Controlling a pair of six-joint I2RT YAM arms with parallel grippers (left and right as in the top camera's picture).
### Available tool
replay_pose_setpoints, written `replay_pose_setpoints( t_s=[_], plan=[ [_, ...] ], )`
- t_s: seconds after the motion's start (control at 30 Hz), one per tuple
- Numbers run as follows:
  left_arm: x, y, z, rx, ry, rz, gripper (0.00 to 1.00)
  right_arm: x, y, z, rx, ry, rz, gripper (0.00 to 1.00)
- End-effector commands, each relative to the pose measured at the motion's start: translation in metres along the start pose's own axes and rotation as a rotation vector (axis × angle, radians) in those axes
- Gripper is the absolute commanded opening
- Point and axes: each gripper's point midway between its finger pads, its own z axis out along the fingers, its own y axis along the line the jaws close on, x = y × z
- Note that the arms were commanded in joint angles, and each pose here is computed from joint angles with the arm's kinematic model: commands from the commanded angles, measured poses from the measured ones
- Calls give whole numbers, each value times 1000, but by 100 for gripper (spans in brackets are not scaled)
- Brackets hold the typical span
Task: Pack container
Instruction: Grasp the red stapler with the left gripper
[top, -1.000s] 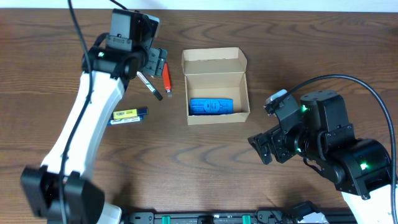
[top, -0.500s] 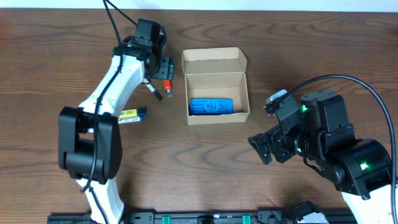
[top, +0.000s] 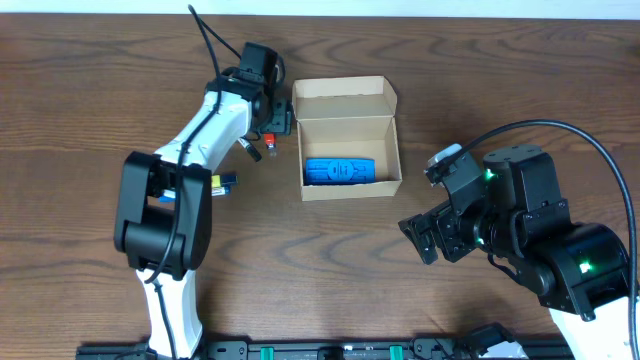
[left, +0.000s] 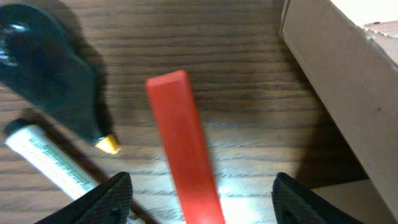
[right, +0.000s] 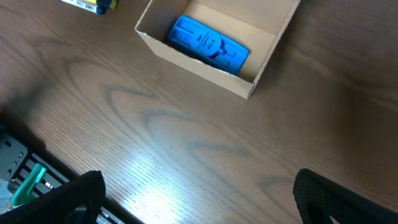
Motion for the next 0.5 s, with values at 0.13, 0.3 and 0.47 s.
replay_pose_setpoints(
  t_s=[0.13, 0.3, 0.47],
  plan=[
    [7, 11, 19, -57, 16, -129, 66, -1, -2, 0, 6, -3, 16, 99],
    [11, 11, 26, -61, 31, -138, 64, -1, -2, 0, 6, -3, 15, 99],
    [11, 12, 28, -63, 31, -138, 60, -1, -2, 0, 6, -3, 16, 99]
  ],
)
